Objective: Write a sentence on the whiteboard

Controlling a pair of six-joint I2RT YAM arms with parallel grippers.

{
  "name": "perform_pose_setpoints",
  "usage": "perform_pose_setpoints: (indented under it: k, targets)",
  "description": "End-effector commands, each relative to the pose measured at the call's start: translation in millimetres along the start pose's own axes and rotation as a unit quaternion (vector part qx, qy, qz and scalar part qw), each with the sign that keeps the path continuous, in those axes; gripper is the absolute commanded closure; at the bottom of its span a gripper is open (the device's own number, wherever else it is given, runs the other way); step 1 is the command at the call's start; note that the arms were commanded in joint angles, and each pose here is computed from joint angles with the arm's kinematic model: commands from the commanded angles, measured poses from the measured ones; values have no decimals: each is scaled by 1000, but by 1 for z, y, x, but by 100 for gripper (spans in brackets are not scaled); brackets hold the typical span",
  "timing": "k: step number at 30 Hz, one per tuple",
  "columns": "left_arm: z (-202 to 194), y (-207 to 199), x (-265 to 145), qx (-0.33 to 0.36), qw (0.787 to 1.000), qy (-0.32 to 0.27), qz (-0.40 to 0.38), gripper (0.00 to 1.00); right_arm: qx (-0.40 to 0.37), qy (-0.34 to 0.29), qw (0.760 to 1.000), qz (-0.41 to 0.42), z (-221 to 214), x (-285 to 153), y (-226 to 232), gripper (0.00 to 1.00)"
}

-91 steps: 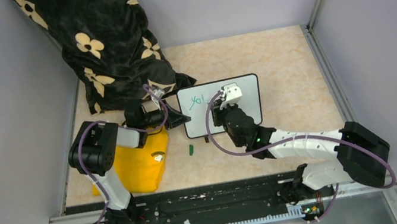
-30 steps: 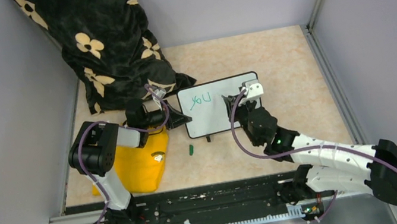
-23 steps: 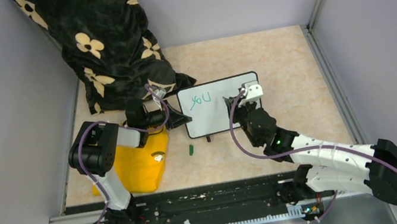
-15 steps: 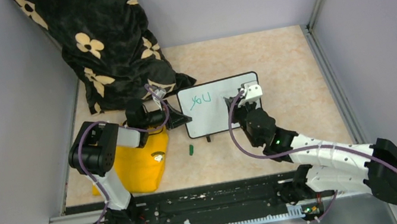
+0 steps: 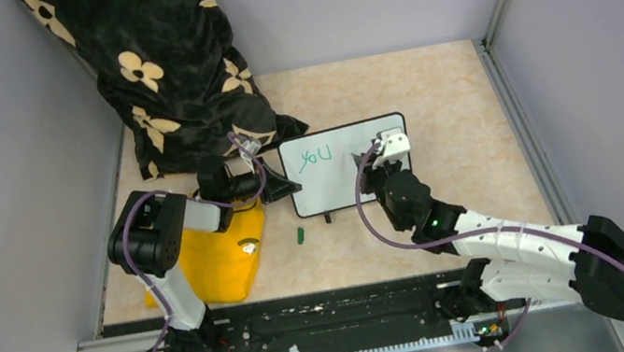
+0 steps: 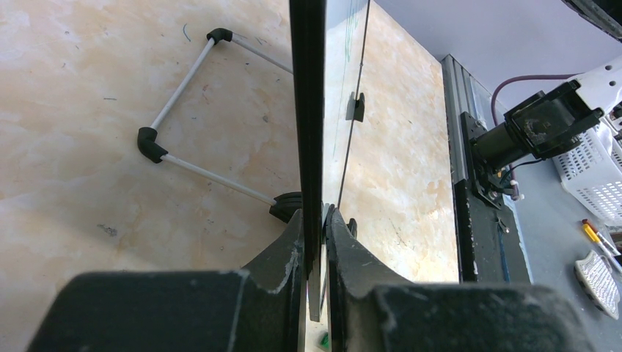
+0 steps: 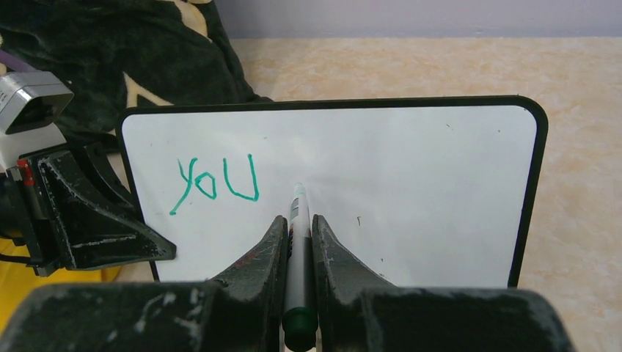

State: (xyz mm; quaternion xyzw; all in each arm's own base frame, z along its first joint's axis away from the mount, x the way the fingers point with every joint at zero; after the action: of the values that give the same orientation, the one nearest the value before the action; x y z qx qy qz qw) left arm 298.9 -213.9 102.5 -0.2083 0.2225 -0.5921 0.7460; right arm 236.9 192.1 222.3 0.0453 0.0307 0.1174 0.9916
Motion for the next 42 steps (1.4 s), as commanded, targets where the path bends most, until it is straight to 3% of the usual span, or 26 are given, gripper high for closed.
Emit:
perform_pose_setpoints:
  k: [1,42]
  targets:
    - [-8,9,3,6,1000,9,24,100,19,-33,999,-8,23,6,1,100]
    - [-8,10,3,6,1000,10,24,100,43,-43,998,-33,32,27,8,100]
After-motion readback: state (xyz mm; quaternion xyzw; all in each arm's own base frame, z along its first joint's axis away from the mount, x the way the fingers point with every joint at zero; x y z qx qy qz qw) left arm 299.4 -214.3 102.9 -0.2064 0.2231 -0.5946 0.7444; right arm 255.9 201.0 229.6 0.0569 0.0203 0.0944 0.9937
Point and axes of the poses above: each gripper's point midway between its finger pads, its own x axis out along the fingers, its own y axis along the line the jaws close on, z = x × y, the point moved 5 cm from there along -x, back along the fingers, and after that the axes turned 3 degrees about -x, right-handed, at the moved point
